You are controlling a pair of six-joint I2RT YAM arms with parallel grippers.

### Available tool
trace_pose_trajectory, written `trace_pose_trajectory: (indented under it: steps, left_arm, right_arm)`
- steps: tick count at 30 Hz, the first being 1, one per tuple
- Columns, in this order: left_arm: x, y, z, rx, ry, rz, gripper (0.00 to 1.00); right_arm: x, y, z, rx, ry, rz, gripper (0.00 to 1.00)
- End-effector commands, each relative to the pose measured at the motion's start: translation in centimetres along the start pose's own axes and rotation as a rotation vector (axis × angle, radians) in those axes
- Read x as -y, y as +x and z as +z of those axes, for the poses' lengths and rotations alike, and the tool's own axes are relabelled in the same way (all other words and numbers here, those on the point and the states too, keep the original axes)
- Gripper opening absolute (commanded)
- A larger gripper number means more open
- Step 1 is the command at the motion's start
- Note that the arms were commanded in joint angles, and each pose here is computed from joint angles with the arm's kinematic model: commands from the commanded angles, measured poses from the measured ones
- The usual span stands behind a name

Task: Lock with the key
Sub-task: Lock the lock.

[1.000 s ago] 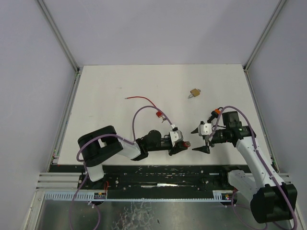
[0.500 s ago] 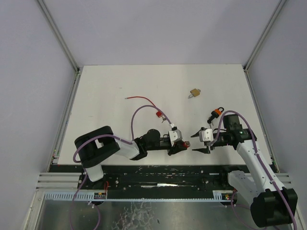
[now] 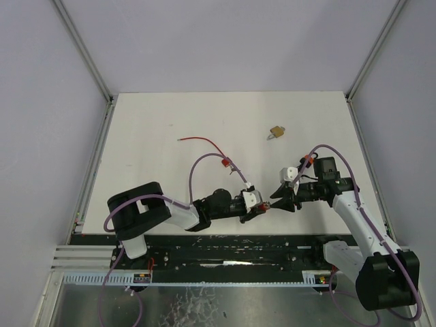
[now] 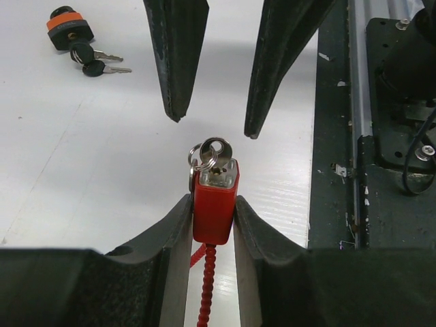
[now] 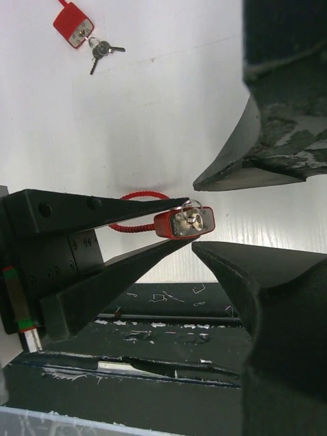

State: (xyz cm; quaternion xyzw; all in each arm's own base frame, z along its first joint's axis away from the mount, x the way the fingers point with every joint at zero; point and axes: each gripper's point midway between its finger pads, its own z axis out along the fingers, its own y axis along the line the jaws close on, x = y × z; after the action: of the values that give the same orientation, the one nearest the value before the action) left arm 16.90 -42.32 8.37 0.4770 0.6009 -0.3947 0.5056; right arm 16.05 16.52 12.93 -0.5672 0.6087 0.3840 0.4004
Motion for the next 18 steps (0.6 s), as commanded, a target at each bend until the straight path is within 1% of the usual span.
trace_pose_trajectory:
  steps: [1, 5, 13, 18]
  left_arm:
    - [-0.73, 0.16, 0.13, 0.002, -0.045, 0.030, 0.00]
    - [-0.56, 0.13, 0.29, 0.002, -0.047, 0.027, 0.00]
    - [-0.21, 0.00, 0.46, 0.012, -0.054, 0.007, 0.00]
    - [-0.37, 0.13, 0.56, 0.009, -0.074, 0.006, 0.00]
  right_arm:
    - [0.36, -0.44, 0.37, 0.000, 0.002, 0.059, 0.42]
    - [0.42, -0.40, 0.30, -0.013, 0.010, 0.060, 0.42]
    - [0.60, -0.73, -0.05, -0.028, 0.031, 0.079, 0.46]
    - [0.65, -0.44, 0.00, -0.043, 0.028, 0.116, 0.46]
